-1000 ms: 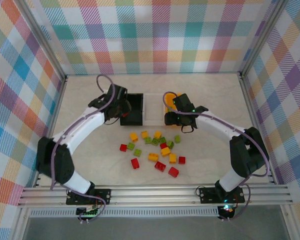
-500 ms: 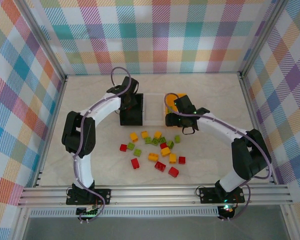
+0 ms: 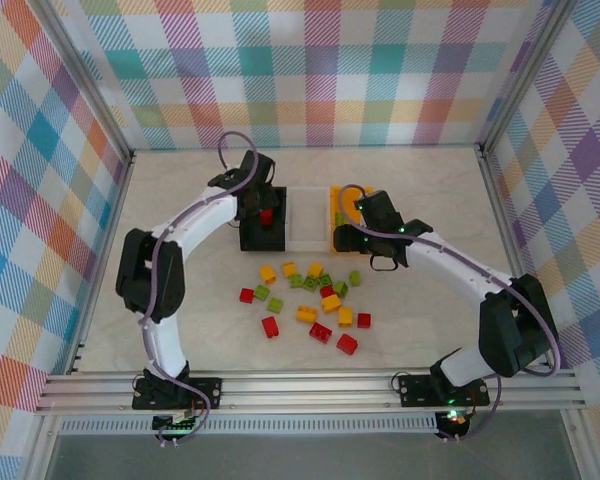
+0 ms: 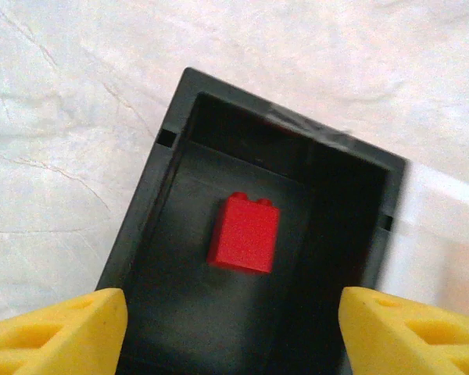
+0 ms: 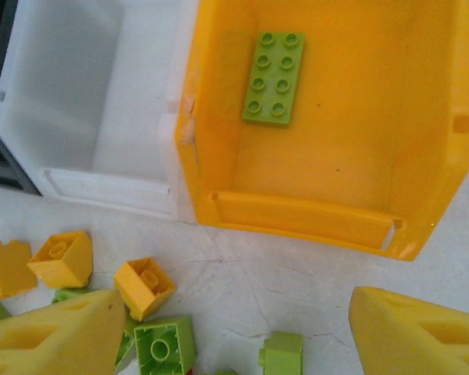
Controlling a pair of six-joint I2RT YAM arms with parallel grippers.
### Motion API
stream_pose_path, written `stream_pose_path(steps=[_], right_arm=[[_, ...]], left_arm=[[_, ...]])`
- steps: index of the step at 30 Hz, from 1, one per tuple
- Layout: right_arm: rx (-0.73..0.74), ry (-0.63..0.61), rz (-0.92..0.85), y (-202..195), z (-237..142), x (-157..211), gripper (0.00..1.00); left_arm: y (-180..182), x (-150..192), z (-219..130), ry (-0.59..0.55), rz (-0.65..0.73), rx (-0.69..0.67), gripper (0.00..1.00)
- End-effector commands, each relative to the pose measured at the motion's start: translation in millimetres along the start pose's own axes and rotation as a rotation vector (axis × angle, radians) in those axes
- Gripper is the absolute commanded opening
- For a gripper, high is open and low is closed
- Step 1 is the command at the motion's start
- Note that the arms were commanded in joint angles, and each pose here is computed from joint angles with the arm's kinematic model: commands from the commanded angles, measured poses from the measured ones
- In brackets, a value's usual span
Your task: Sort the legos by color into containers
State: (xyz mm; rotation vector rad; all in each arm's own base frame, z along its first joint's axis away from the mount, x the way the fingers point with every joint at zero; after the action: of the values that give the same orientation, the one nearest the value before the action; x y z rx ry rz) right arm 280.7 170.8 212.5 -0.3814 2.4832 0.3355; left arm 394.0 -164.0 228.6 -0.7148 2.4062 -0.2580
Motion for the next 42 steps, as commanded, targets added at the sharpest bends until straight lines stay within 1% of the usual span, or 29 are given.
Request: stream_pose_path(steps=[1,3,5,9,12,15,18,20,24,32,35,40,42], right_arm=[[-0.072,0.032,-0.073,16.3,-6.7,12.7,0.74],[-0.101,0.069,-0.149,33.4,-6.7,24.6,0.73],[-0.141,0.126,-0.229,52.0,-3.7,40.4,0.72],[-0.222,0.215,-0.376,86.1,1.6,68.7,0.72],[-0.248,0.276,-0.479,105.7,8.4,87.7,0.72],[-0.23,0.323,-0.567,120.3,17.1,100.4,0.74],[-0.176,0.347,-0.63,129.4,27.8,107.2,0.74],[-0.144,0.355,-0.656,133.7,35.5,108.8,0.73],[-0.129,0.367,-0.697,142.1,45.1,111.4,0.72],[-0.106,0.436,-0.718,143.6,56.7,120.8,0.63],[-0.103,0.442,-0.717,142.6,60.5,123.6,0.55],[-0.136,0.373,-0.7,145.7,54.8,117.8,0.42],[-0.146,0.344,-0.693,146.1,50.9,114.3,0.38]], left_arm=[[-3.6,-2.0,-50.7,-0.025,-0.027,0.154,0.76],[3.1,6.0,-66.3,-0.017,-0.029,0.197,0.87],[15.5,17.8,-78.5,0.008,-0.033,0.236,1.0],[48.8,42.0,-93.6,0.05,-0.055,0.273,1.0],[74.3,57.4,-103.3,0.066,-0.066,0.279,1.0],[98.1,69.6,-111.8,0.072,-0.068,0.26,1.0],[116.4,77.9,-120.7,0.063,-0.07,0.251,1.0],[126.8,83.5,-122.3,0.067,-0.077,0.246,1.0],[140.7,91.9,-119.6,0.09,-0.092,0.222,1.0],[147.7,91.8,-117.8,0.098,-0.121,0.225,1.0],[147.0,91.1,-116.7,0.1,-0.122,0.225,1.0],[148.1,90.3,-117.8,0.092,-0.125,0.223,1.0],[147.6,90.3,-118.2,0.1,-0.127,0.233,1.0]])
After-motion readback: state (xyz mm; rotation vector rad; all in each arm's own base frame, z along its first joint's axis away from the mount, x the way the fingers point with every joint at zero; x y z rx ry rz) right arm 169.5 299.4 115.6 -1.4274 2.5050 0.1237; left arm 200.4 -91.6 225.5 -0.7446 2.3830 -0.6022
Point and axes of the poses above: each hand's point on the last joint's axis, 136 mm out from that joint toward the fingers, its own z axis out along the fingers, its own y axis along the line the jaws close on, x = y × z, the point moved 10 cm from there along -z, back along the fingers, and after that the axes turned 11 degrees about -z, right-handed, at the moved point
